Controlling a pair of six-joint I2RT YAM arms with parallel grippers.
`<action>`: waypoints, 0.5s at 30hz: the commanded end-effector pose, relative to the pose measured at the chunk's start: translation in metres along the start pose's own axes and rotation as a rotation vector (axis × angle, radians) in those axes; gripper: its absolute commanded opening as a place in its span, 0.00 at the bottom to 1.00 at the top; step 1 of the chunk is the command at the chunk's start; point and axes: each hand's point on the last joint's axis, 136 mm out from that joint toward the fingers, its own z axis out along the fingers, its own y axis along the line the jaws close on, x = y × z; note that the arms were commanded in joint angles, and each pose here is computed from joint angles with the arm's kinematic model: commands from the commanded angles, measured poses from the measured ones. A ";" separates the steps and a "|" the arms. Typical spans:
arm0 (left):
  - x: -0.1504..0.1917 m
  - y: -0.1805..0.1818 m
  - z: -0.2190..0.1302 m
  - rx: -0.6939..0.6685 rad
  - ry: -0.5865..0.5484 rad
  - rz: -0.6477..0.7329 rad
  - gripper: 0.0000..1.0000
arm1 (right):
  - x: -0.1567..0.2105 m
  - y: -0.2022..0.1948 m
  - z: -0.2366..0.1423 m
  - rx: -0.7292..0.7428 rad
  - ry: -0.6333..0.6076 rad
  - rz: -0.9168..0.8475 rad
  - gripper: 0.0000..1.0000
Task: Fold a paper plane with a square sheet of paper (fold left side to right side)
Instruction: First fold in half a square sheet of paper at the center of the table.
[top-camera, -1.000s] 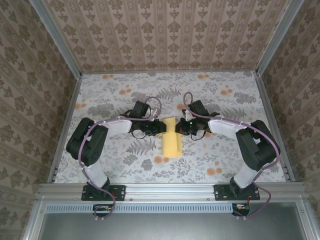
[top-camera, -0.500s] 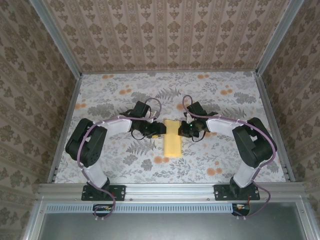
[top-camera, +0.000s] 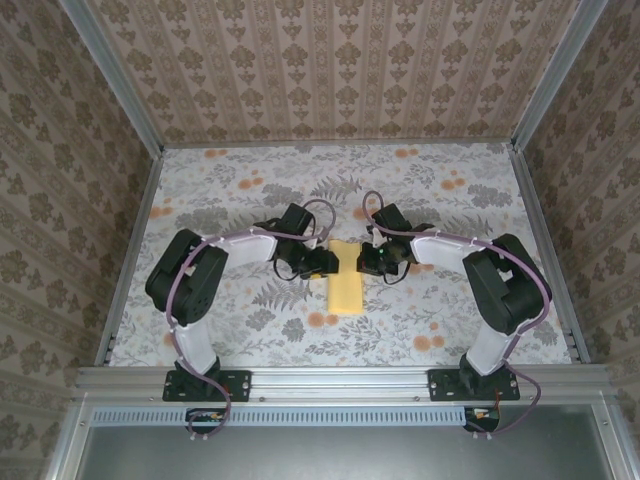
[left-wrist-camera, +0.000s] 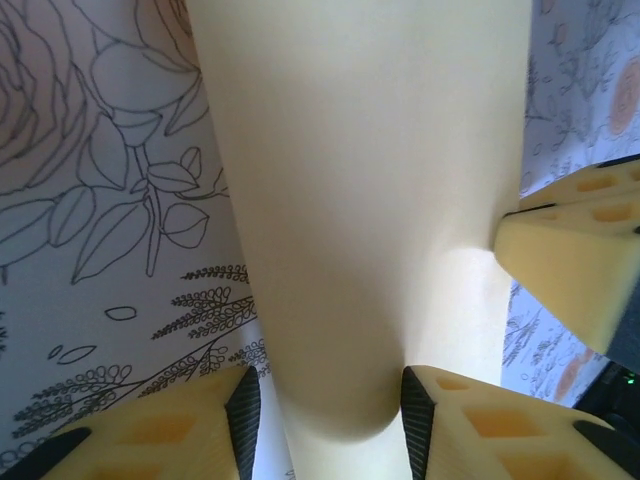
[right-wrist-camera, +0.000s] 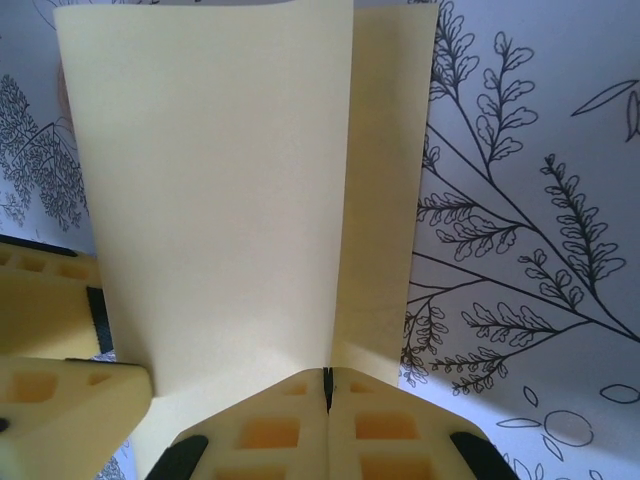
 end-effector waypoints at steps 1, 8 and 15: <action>0.003 0.003 0.006 -0.049 0.028 0.018 0.43 | 0.001 -0.004 0.002 0.039 0.013 -0.010 0.05; 0.006 0.006 0.016 -0.093 0.052 0.020 0.42 | -0.002 -0.006 -0.005 0.061 -0.014 -0.022 0.13; 0.011 0.012 0.022 -0.127 0.072 0.015 0.42 | -0.012 -0.017 -0.029 0.141 -0.112 -0.044 0.30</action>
